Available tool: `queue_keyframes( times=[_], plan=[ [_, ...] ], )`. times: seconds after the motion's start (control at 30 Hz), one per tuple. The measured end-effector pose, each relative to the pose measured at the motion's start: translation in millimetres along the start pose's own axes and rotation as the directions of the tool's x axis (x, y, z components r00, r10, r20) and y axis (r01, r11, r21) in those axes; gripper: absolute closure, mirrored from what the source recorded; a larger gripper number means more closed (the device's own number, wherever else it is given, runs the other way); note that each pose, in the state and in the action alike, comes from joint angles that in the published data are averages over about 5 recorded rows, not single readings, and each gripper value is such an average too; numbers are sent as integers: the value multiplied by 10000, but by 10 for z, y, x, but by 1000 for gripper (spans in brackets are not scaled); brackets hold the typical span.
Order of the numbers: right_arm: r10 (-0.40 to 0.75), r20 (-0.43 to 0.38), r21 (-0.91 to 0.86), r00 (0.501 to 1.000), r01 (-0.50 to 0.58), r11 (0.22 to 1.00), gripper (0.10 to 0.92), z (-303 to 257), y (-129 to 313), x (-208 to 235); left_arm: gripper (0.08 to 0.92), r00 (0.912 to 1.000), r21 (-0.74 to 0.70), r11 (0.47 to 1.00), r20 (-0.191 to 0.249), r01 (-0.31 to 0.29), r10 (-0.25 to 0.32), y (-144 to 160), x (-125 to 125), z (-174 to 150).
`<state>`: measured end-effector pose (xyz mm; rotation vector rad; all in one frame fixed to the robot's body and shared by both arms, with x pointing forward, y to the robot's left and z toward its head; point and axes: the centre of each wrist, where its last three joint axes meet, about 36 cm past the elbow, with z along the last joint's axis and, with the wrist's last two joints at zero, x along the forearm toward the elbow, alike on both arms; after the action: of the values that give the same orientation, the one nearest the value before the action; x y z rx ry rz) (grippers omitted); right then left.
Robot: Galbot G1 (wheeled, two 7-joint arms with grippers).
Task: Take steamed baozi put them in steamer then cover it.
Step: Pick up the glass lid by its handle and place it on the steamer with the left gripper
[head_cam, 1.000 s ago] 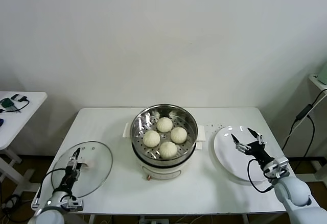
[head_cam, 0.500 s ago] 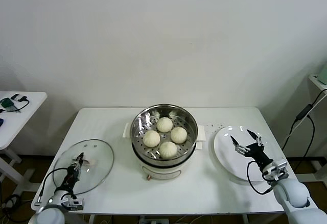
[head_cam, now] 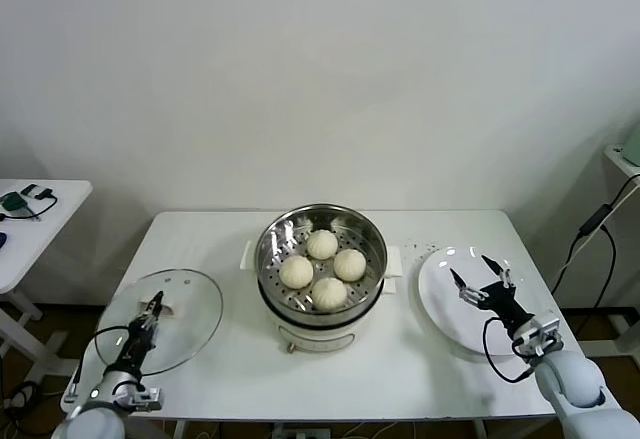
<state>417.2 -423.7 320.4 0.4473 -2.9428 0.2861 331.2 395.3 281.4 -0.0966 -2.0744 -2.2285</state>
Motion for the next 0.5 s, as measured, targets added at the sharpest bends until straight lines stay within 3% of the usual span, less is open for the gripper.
queue_keyframes(
  times=[0.27,0.5],
  plan=[
    [-76,-59,165,10000,77,9998,200,10,-25,-7,859,9972,127,9973,-202,727,-724,318,206,-62],
    [-109,-151,358,9998,114,9993,200,17,-46,-40,859,9874,-48,9886,-504,1503,-1503,727,430,-231]
  ],
)
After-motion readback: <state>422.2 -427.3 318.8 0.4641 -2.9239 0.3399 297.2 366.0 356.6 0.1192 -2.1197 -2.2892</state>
